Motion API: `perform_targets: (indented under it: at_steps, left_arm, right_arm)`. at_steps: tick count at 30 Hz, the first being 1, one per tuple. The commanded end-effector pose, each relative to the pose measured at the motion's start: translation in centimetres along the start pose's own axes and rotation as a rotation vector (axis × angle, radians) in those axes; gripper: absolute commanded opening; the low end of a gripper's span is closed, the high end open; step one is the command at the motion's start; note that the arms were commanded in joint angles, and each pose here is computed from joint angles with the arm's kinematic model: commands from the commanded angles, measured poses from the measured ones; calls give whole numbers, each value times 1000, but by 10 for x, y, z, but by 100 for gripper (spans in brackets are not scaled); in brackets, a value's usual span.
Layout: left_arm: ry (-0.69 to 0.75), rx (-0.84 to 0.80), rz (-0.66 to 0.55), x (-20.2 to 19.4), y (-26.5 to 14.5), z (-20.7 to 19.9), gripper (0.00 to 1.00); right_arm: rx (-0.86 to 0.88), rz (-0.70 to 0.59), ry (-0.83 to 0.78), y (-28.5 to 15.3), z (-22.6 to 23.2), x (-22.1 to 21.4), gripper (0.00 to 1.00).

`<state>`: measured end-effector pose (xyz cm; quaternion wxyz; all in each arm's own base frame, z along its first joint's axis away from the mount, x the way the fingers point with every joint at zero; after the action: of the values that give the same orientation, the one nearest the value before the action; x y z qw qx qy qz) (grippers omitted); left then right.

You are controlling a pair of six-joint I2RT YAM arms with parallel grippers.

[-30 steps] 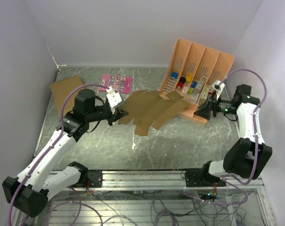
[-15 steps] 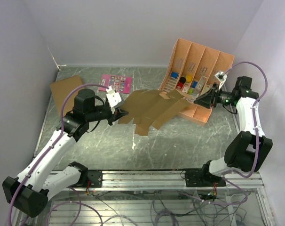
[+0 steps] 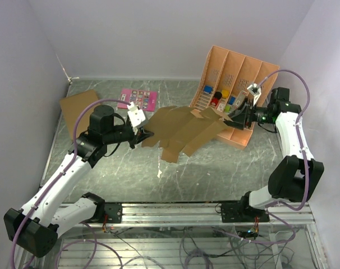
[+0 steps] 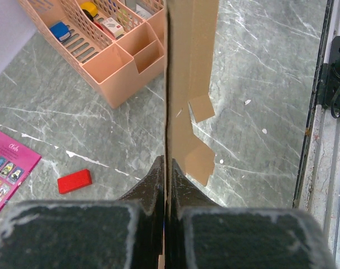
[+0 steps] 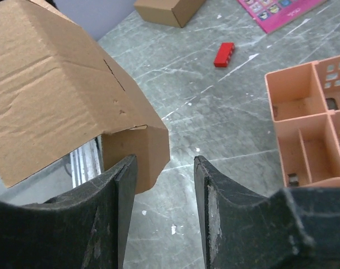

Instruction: Fold the paper box

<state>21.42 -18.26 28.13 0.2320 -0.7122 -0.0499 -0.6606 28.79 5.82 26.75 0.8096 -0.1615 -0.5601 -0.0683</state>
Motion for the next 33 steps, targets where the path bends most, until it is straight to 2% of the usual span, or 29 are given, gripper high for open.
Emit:
perform_targets:
  at_steps: [1, 10, 14, 18, 25, 33]
  left_arm:
    - [24, -17, -53, 13, 1, 1, 7]
    - [23, -6, -51, 13, -1, 2, 7]
    - [25, -2, -35, 11, -1, 2, 7]
    - [28, -1, -36, 11, -2, 2, 7]
    - [30, 1, -36, 12, -2, 2, 7]
    - [33, 2, -43, 12, -2, 2, 7]
  right_arm:
    - [72, 0, 25, 6, 10, -6, 45]
    - [98, 21, 44, 10, 16, -12, 49]
    - [-33, 81, 28, 1, 4, -6, 49]
    - [-147, 40, -27, -5, 4, 10, 55]
    - [-69, 46, -14, -4, 14, 10, 55]
    - [-72, 46, -14, -5, 25, 7, 56]
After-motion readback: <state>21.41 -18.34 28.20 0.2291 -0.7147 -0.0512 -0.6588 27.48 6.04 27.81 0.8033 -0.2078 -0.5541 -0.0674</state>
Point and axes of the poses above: each gripper's point midway between its finger pads, its own y axis out along the fingers, its own z axis along the line the jaws close on, x = y × z, the point moved 5 cm from there along -y, back along the fingers, and after that the axes turned 7 degrees about -y, right-handed, at the moved point
